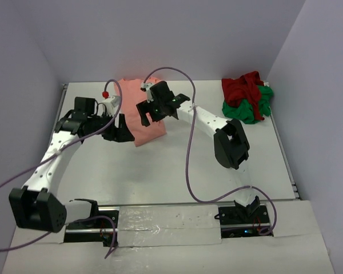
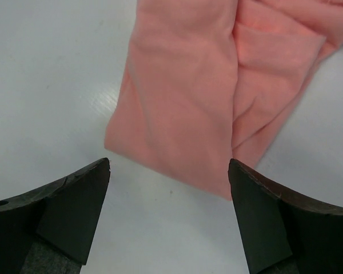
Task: Fold and stack the t-shirts
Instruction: Fold the tshirt
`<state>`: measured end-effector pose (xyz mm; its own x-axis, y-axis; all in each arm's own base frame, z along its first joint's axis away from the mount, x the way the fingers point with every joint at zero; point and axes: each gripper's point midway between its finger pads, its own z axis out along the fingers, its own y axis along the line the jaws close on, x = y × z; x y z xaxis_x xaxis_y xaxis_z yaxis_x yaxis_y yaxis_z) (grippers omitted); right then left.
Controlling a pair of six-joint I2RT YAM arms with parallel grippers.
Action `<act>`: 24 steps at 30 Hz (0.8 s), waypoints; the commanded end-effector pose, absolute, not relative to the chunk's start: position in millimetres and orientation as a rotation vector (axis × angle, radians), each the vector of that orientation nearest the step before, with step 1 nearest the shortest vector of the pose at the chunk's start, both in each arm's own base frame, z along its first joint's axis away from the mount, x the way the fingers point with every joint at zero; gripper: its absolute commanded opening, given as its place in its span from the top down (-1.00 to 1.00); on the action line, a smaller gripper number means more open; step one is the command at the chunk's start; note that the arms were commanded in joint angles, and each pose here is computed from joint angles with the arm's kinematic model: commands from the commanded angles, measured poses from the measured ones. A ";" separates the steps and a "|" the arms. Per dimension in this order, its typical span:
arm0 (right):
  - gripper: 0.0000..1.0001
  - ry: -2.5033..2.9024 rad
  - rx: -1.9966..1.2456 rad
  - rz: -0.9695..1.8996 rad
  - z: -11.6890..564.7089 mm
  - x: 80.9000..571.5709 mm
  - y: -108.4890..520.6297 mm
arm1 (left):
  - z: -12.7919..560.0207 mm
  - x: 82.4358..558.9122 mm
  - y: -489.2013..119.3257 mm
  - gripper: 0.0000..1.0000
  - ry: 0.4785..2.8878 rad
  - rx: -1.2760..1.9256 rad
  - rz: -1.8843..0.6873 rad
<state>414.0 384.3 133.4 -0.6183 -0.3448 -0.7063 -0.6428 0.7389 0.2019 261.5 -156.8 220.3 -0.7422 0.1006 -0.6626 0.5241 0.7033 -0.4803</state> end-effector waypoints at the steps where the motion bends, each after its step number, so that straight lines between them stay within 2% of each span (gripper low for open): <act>1: -0.82 2.352 -0.739 0.541 135.3 395.1 367.9 | 208.2 272.1 -158.0 -0.53 2.342 0.469 -0.878; 10: -0.86 2.512 -0.734 0.358 110.8 365.1 310.4 | 186.8 276.5 -162.3 -0.54 2.426 0.433 -0.875; 14: -0.83 2.509 -0.803 0.444 110.2 344.3 320.1 | 184.2 291.6 -152.5 -0.52 2.428 0.377 -0.763; 18: -0.80 2.355 -1.007 0.504 113.4 320.7 344.3 | 199.5 301.3 -148.6 -0.53 2.344 0.379 -0.691; 21: -0.82 2.177 -1.225 0.385 110.2 311.5 359.7 | 207.1 307.0 -143.7 -0.54 2.290 0.394 -0.632; 24: -0.86 2.036 -1.337 0.163 105.6 326.7 362.1 | 210.0 314.6 -135.9 -0.56 2.261 0.387 -0.560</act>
